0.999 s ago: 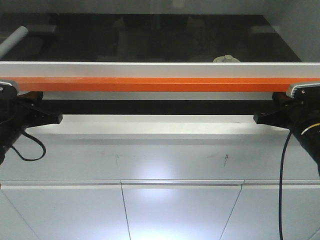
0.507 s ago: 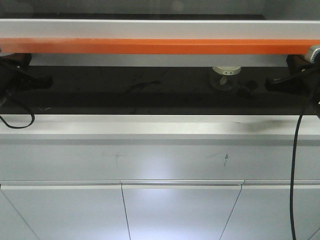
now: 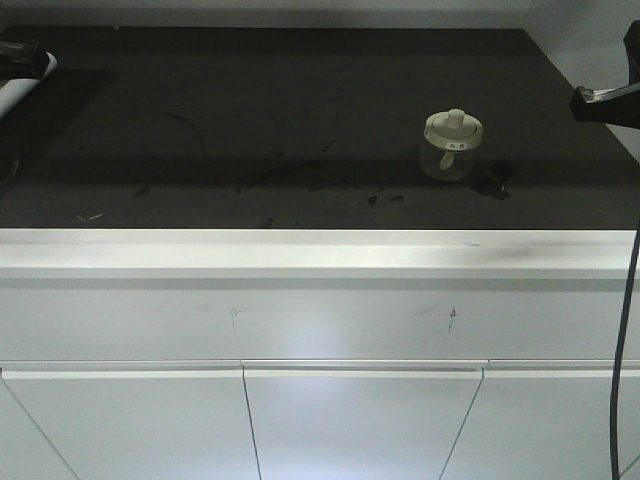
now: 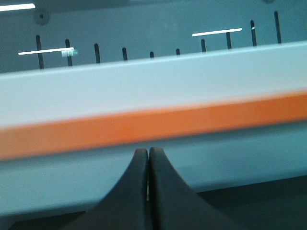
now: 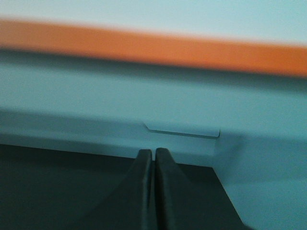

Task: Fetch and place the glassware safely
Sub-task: 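Release the sash and withdraw both grippers from the handle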

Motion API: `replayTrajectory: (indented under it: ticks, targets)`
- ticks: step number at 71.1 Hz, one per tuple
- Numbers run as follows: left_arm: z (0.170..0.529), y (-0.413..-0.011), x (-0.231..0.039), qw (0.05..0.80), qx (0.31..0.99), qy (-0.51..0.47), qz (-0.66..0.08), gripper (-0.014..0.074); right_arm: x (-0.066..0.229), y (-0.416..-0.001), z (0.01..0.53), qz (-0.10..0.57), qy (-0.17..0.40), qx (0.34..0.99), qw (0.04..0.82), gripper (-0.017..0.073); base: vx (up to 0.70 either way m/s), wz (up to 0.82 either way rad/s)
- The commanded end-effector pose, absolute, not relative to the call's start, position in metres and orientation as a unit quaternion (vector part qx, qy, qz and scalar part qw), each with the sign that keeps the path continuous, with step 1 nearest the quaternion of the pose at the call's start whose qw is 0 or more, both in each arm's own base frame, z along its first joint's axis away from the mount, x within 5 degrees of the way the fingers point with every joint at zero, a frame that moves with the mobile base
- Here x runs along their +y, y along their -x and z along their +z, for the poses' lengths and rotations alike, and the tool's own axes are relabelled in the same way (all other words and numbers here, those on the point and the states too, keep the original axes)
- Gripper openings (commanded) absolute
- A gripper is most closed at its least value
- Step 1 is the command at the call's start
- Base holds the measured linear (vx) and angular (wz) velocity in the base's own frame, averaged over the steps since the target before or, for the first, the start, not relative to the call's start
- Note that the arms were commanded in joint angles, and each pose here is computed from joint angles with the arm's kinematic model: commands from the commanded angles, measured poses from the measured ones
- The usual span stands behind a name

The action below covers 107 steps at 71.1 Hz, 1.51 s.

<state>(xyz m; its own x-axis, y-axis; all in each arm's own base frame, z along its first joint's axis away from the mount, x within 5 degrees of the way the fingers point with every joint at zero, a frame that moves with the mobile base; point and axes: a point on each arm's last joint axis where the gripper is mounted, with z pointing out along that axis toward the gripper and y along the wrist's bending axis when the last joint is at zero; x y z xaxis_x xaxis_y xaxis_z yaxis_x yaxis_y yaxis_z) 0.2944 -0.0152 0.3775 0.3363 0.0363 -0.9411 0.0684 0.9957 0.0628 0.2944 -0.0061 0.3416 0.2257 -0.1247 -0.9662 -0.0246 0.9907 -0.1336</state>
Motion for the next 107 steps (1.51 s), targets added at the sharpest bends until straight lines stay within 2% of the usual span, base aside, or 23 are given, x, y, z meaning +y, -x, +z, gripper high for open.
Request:
replayTrajectory:
  ticks: [1, 19, 28, 50, 66, 74, 89, 107]
  targets:
    - [0.403, -0.281, -0.015, 0.842, 0.538, -0.042, -0.011, -0.0007, -0.005, -0.283, 0.37, -0.038, 0.062, 0.576, 0.814, -0.0001, 0.0, 0.0]
    - [0.412, -0.259, -0.013, 0.814, 0.58, -0.04, -0.005, -0.0007, -0.006, -0.266, 0.379, -0.017, 0.035, 0.609, 0.793, -0.0001, 0.0, 0.0]
    - [0.408, -0.235, -0.012, 0.81, 0.585, -0.039, -0.004, -0.0007, -0.005, -0.254, 0.383, -0.012, 0.037, 0.628, 0.777, -0.0001, 0.0, 0.0]
    - [0.347, -0.172, -0.009, 0.787, 0.616, -0.03, -0.018, -0.0007, 0.001, -0.222, 0.358, -0.002, 0.062, 0.645, 0.762, -0.0001, 0.0, 0.0]
    - [0.302, -0.132, -0.007, 0.758, 0.651, -0.028, -0.017, -0.0007, 0.002, -0.203, 0.351, 0.023, 0.041, 0.644, 0.763, -0.0001, 0.0, 0.0]
    - [0.282, -0.115, -0.007, 0.749, 0.662, -0.027, -0.017, -0.0007, 0.004, -0.196, 0.353, 0.017, 0.053, 0.64, 0.767, -0.0001, 0.0, 0.0]
    - [0.259, -0.092, -0.005, 0.739, 0.673, -0.022, -0.016, -0.0007, 0.006, -0.194, 0.353, 0.01, 0.076, 0.639, 0.765, -0.0001, 0.0, 0.0]
    - [0.256, -0.081, -0.004, 0.735, 0.678, -0.019, -0.013, -0.0007, 0.006, -0.194, 0.354, 0.02, 0.069, 0.638, 0.767, -0.0001, 0.0, 0.0]
